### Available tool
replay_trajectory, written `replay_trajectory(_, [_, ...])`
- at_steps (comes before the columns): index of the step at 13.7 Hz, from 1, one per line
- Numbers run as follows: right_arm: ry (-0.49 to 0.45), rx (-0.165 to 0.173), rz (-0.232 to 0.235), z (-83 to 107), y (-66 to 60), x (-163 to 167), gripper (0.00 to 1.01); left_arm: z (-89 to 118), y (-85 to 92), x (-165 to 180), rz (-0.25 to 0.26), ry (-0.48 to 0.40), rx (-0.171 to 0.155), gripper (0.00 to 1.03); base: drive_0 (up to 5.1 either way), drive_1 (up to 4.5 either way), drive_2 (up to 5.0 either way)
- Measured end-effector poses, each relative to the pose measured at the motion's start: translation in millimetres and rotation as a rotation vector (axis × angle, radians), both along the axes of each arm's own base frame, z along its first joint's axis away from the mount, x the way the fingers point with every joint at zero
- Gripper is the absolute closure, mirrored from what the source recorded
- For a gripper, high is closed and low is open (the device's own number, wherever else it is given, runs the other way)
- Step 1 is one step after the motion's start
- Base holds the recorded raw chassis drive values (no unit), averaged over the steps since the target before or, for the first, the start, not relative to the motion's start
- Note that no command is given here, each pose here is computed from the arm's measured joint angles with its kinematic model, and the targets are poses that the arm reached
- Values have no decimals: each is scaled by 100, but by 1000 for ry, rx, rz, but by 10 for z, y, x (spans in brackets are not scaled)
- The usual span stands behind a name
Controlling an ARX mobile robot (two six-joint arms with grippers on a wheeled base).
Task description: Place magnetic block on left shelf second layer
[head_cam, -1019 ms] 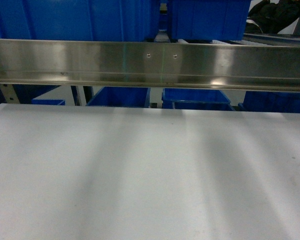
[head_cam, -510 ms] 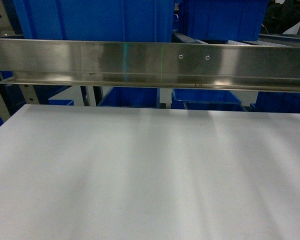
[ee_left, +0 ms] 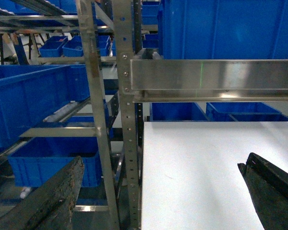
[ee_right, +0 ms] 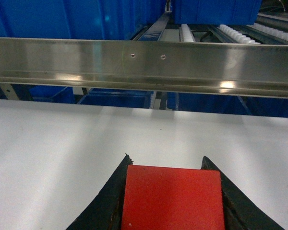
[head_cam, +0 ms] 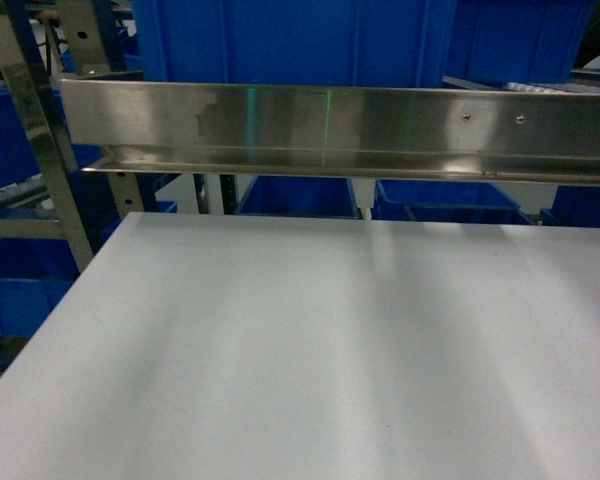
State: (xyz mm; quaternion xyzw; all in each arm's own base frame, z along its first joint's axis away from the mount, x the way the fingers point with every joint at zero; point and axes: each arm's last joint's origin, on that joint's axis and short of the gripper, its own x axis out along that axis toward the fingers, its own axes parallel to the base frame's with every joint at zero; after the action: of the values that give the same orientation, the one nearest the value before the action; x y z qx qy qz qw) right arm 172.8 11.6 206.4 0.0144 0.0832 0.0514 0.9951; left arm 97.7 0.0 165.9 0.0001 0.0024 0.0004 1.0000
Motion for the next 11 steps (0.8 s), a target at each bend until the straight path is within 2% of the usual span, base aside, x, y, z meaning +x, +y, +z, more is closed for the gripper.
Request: replay_trajectory(11, [-3, 0, 0, 3, -1, 0, 67, 1, 0, 0, -1, -1, 0, 5, -495, 241, 241])
